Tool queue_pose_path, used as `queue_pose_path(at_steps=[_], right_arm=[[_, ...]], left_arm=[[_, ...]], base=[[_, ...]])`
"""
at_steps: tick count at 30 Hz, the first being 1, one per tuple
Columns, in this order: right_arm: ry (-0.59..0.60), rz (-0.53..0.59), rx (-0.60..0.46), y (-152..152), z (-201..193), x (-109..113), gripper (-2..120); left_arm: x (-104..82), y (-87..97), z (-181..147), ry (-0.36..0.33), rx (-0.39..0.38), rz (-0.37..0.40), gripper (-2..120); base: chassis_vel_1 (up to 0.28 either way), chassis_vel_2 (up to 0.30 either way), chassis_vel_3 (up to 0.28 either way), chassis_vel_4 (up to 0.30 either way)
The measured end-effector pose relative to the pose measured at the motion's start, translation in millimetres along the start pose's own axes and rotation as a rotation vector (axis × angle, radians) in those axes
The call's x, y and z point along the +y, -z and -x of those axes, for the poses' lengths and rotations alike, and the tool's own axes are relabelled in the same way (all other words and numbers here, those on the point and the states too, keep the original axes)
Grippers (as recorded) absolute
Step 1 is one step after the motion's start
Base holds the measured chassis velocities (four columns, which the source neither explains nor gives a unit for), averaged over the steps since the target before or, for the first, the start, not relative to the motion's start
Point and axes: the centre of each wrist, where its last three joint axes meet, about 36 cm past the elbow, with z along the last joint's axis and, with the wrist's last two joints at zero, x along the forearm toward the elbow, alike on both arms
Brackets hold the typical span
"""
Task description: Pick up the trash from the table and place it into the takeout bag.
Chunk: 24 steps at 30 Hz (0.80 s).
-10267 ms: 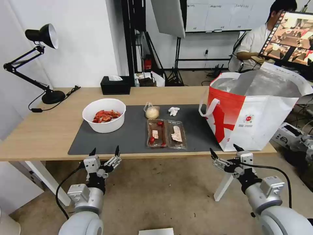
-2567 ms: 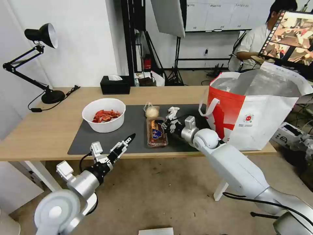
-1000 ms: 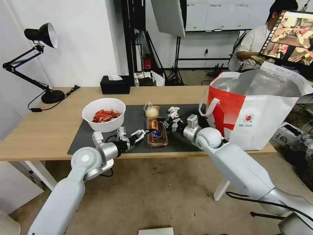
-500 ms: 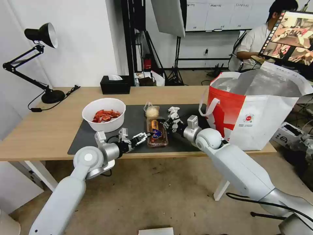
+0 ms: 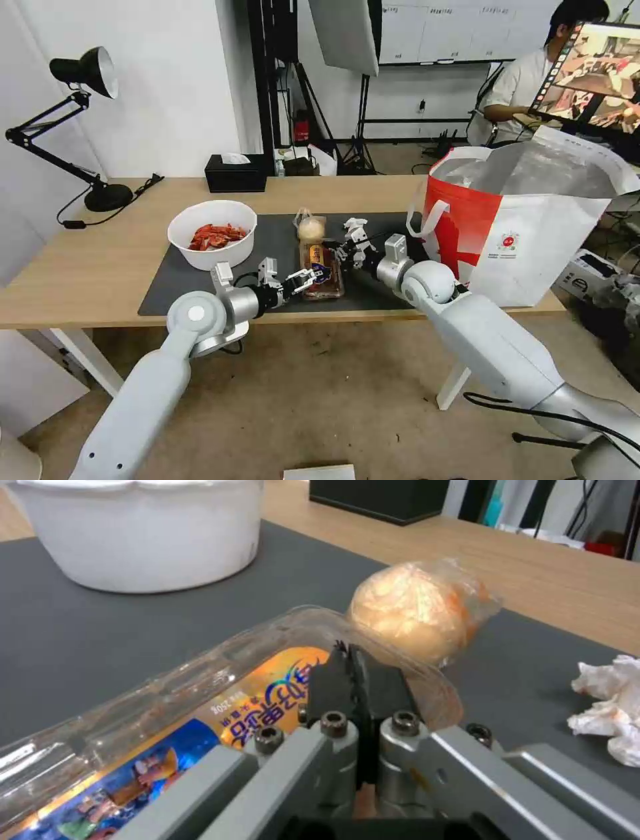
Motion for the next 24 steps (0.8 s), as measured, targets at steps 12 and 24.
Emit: queue_pose_path(at_steps=[12, 24], right_arm=[[-0.005, 0.007, -0.002, -0.9, 0.3, 0.1, 0], [-0.012, 0.012, -0.007, 0.2, -0.8, -2.1, 0]], left_arm=[[3.0, 3.0, -1.0, 0.019, -0.005, 0.004, 60], [7.2, -3.3, -0.6, 0.035, 0.004, 0.005, 19]], base=[[0.0, 0.0, 0.0, 0.0], [0.0, 0.0, 0.0, 0.0]])
